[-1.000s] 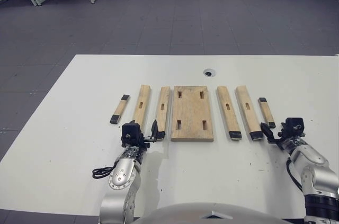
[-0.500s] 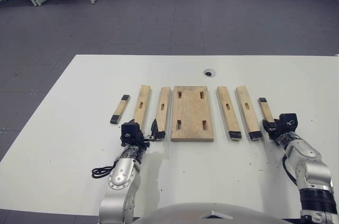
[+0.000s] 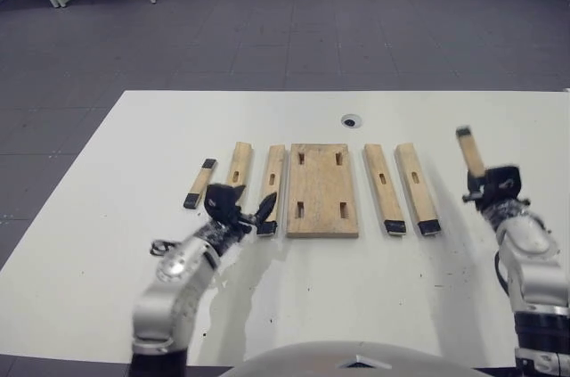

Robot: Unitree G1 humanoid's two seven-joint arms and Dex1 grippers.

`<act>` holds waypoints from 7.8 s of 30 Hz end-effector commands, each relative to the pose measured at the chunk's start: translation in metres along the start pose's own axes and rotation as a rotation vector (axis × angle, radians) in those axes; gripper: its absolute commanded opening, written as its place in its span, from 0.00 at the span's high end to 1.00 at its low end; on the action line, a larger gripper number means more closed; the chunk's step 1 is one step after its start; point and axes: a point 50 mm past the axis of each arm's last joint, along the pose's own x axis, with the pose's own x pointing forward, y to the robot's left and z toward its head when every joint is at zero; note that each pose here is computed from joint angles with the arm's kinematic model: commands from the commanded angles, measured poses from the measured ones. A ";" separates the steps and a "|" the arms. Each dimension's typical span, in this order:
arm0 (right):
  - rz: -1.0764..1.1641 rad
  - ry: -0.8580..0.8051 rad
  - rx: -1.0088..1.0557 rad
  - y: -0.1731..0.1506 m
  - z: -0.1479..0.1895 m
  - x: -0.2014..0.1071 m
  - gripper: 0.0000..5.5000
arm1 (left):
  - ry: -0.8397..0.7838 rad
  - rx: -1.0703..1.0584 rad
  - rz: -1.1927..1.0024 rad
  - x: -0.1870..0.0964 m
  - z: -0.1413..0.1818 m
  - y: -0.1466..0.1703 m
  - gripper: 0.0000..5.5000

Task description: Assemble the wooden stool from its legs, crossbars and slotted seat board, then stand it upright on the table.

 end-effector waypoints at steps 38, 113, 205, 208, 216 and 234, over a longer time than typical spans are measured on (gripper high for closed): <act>0.833 -0.215 0.102 0.177 0.058 -0.048 0.76 | 0.018 -0.714 -0.446 0.061 0.040 0.001 0.72; 0.488 -0.014 0.104 0.149 0.022 -0.051 0.24 | 0.266 0.022 0.471 0.030 -0.057 0.064 0.92; 0.414 0.003 0.140 0.149 0.018 -0.054 0.24 | -0.183 0.087 0.260 -0.015 0.044 -0.025 0.30; 0.416 0.014 0.143 0.149 0.015 -0.056 0.24 | -0.061 0.070 0.232 -0.036 0.011 -0.037 0.22; 0.436 0.018 0.135 0.151 0.014 -0.056 0.24 | 0.238 0.158 0.369 -0.064 -0.056 -0.014 0.22; 0.407 -0.043 0.127 0.132 0.032 -0.034 0.24 | 0.392 0.083 0.378 -0.025 -0.107 0.002 0.38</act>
